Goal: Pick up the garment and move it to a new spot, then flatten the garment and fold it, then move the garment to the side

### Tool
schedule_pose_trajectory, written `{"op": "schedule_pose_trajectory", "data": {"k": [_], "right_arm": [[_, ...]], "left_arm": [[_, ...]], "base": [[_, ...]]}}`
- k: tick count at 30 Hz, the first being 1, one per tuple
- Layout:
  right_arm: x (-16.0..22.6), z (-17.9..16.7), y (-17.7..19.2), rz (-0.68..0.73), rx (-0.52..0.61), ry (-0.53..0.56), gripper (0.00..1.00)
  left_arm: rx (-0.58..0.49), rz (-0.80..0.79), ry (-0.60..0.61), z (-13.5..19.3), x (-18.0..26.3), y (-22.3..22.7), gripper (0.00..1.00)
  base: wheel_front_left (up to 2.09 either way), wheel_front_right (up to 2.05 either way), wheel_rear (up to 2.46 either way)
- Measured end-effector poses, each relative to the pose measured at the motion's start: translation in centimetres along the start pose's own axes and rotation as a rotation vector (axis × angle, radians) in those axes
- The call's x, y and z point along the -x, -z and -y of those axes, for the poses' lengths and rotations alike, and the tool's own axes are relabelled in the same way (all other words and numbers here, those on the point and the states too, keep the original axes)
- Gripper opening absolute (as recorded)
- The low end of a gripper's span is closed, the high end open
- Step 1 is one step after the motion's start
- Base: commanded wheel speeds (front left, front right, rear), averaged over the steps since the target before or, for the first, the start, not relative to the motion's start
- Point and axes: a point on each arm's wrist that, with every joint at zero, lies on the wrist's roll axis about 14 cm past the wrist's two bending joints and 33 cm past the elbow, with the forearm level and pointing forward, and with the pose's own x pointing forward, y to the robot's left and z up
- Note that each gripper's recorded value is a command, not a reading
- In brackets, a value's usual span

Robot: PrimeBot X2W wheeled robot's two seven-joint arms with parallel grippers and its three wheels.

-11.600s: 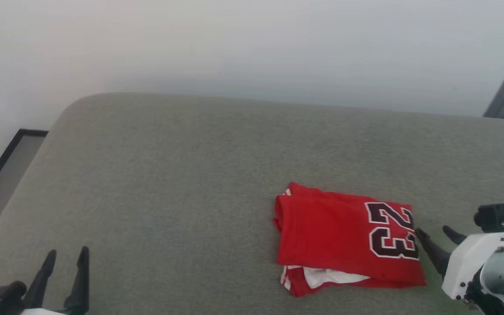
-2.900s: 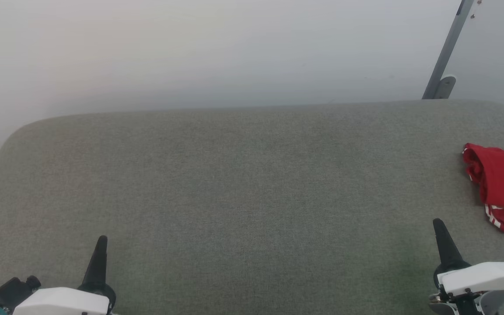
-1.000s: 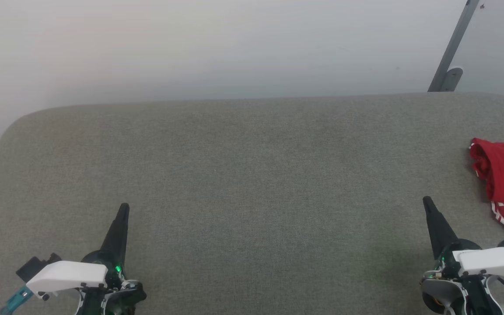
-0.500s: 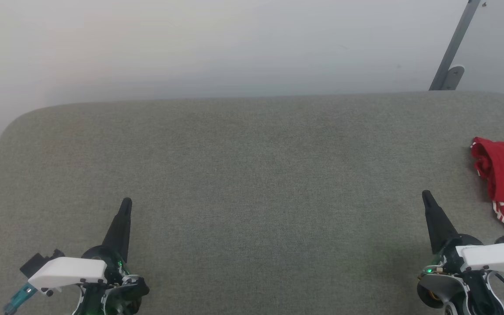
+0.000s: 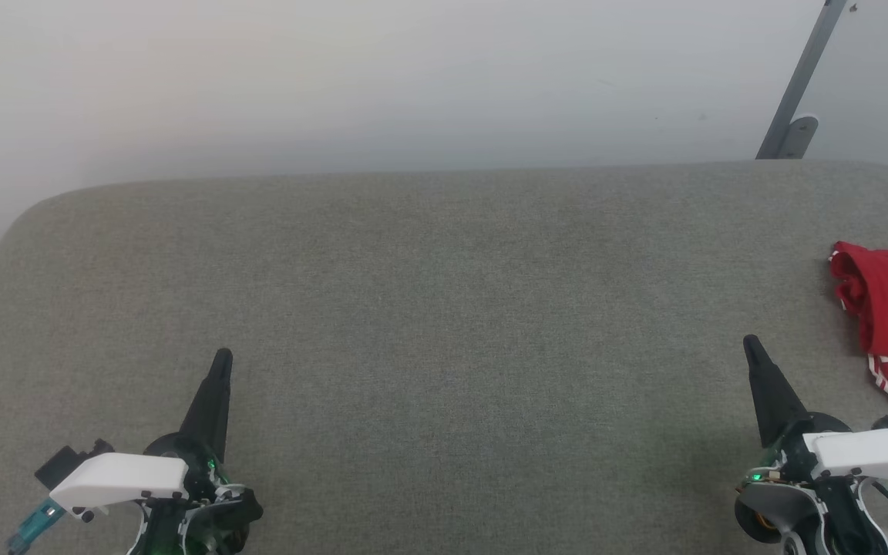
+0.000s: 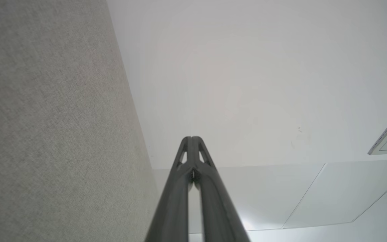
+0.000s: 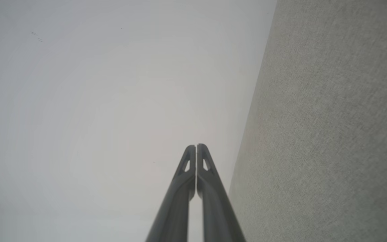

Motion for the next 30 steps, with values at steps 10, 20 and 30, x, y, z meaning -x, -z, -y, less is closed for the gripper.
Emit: {"op": "schedule_pose_trajectory", "data": {"k": [10, 20, 30], "right_arm": [[0.0, 0.0, 0.0, 0.0, 0.0, 0.0, 0.0], [0.0, 0.0, 0.0, 0.0, 0.0, 0.0, 0.0], [0.0, 0.0, -0.01, 0.0, 0.0, 0.0, 0.0]], "left_arm": [[0.0, 0.0, 0.0, 0.0, 0.0, 0.0, 0.0], [0.0, 0.0, 0.0, 0.0, 0.0, 0.0, 0.0], [0.0, 0.0, 0.0, 0.0, 0.0, 0.0, 0.0]], "base": [[0.0, 0.0, 0.0], [0.0, 0.0, 0.0], [0.0, 0.0, 0.0]]}}
